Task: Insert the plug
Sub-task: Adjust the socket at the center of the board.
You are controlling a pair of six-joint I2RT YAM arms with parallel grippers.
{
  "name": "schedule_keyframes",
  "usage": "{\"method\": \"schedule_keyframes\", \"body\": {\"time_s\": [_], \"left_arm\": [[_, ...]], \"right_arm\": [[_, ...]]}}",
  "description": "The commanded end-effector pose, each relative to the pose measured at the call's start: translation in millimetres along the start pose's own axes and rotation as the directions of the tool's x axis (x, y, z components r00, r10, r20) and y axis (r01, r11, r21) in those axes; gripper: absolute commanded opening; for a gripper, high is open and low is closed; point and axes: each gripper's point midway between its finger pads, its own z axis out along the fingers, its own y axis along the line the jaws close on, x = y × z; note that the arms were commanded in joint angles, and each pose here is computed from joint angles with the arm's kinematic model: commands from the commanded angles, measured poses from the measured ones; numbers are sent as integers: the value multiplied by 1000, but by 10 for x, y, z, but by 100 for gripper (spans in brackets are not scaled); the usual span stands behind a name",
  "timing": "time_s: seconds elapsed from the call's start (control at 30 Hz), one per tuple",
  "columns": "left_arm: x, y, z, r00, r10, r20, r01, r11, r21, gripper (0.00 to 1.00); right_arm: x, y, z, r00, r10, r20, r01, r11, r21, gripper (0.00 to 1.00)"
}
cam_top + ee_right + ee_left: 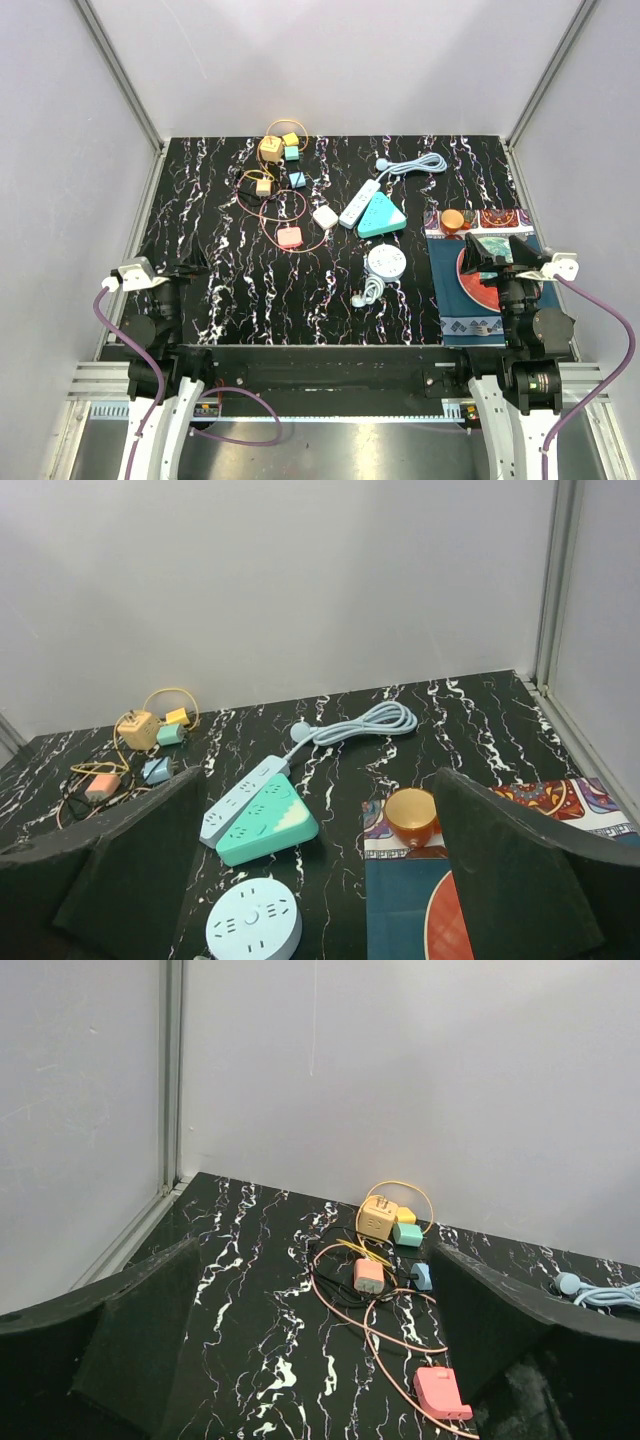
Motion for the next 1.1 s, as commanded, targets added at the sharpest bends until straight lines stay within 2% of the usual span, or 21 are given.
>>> {"method": "schedule_keyframes", "body": {"time_s": [0.0,0.17,0.27,0.47,0.57,0.67,0.73,0.83,0.87,0.93,0.97,1.03,1.07], "left_arm": [[-539,-58,-203,977,-48,210,37,998,56,99],[-526,-52,-215,978,-56,201,46,998,53,99],[-525,-53,-229,978,-92,185,84,995,52,99],[-426,-75,-198,979,-175,108,172,984,39,99],[-315,-77,-185,977,-207,54,206,978,21,99],[-255,-101,-204,975,-222,27,221,975,29,99],[-258,-79,-222,974,-225,26,225,974,17,99],[-227,-58,-252,973,-232,5,232,973,0,99],[-211,-72,-265,972,-234,-5,234,972,8,99],[-216,-105,-277,972,-235,-11,235,972,26,99],[-206,-110,-286,972,-234,-18,235,972,28,99],[-204,-120,-292,972,-235,-24,236,971,33,99],[-207,-128,-295,971,-237,-25,238,971,37,99]], "right_arm": [[-128,81,-3,1000,1,20,-1,999,-35,100],[-44,138,21,997,76,-35,-78,996,-47,100],[82,250,78,983,123,-137,-135,988,-80,100],[380,348,151,904,187,-384,-221,974,-47,100],[585,314,166,840,184,-510,-213,977,1,100],[851,273,199,742,204,-639,-212,975,65,100],[935,293,177,696,210,-687,-220,973,74,100],[1188,310,180,582,239,-777,-239,964,118,100],[1333,331,199,515,258,-818,-257,956,140,100],[1449,377,234,442,272,-855,-282,947,155,100],[1617,377,257,366,309,-878,-290,934,208,100],[1762,376,284,293,337,-895,-283,925,255,100],[1934,391,287,232,346,-909,-260,923,285,100]]}}
